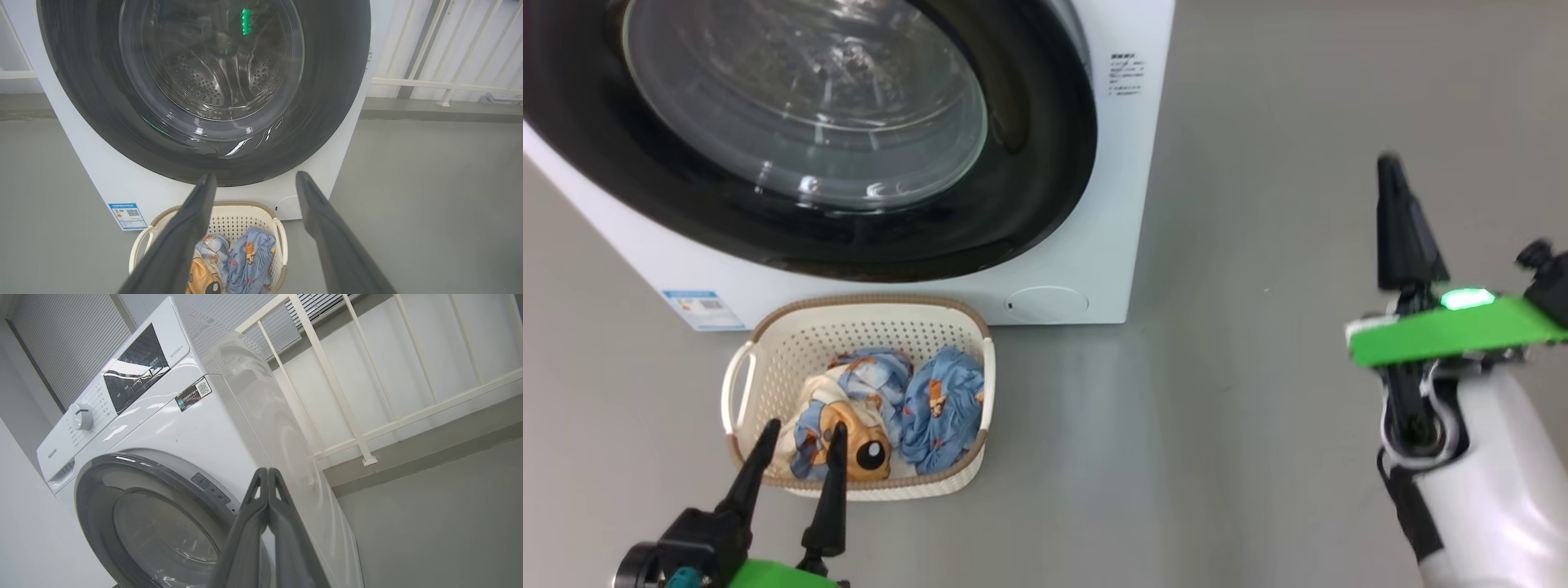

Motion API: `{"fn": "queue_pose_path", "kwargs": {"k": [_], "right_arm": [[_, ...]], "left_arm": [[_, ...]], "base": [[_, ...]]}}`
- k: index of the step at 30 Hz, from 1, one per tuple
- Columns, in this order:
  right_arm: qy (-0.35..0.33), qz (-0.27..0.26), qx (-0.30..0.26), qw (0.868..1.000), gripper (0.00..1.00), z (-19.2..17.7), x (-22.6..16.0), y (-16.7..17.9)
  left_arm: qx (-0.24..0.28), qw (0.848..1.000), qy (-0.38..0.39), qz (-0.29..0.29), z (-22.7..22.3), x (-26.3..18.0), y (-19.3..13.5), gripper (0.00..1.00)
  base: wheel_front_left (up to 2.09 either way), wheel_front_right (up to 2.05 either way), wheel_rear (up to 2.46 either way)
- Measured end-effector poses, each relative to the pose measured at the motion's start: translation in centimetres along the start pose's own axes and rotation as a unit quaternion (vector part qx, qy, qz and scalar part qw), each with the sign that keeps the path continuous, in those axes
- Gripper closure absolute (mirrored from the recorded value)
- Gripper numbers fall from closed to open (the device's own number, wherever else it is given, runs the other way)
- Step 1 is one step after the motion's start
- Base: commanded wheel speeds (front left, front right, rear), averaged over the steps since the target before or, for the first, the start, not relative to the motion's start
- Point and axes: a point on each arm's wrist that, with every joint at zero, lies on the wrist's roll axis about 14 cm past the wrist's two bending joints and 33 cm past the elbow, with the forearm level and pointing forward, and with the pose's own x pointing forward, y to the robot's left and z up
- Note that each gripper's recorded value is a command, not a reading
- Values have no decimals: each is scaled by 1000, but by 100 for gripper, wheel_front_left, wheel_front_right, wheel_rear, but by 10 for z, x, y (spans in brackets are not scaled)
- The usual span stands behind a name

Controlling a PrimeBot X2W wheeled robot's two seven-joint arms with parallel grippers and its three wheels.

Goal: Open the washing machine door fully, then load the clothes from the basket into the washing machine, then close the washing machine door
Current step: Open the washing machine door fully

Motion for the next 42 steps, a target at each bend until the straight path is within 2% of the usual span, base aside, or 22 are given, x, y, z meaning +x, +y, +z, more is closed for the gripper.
{"fn": "queue_pose_path", "kwargs": {"k": [6,8,13,20,24,31,36,42], "right_arm": [[-26,6,113,993,100,7,32,10],[-28,9,168,985,100,7,41,14],[-16,30,236,971,100,6,65,23],[64,53,334,939,100,-16,94,36],[118,62,358,924,100,-35,107,39],[226,87,342,908,100,-81,118,53],[266,97,338,897,100,-101,125,60],[311,110,347,878,100,-119,133,71]], "left_arm": [[1,1000,0,6,0,5,4,0],[-3,1000,0,8,-1,8,5,0],[-8,1000,-2,11,-1,15,7,0],[-14,1000,0,13,-4,25,10,0],[-17,1000,1,11,-5,32,9,0],[-22,1000,8,19,-11,40,15,0],[-27,999,14,25,-16,41,20,0],[-29,999,17,28,-19,43,22,0]], "base": [[0,0,0],[0,0,0],[0,0,0],[0,0,0],[0,0,0],[0,0,0],[0,0,0],[0,0,0]]}}
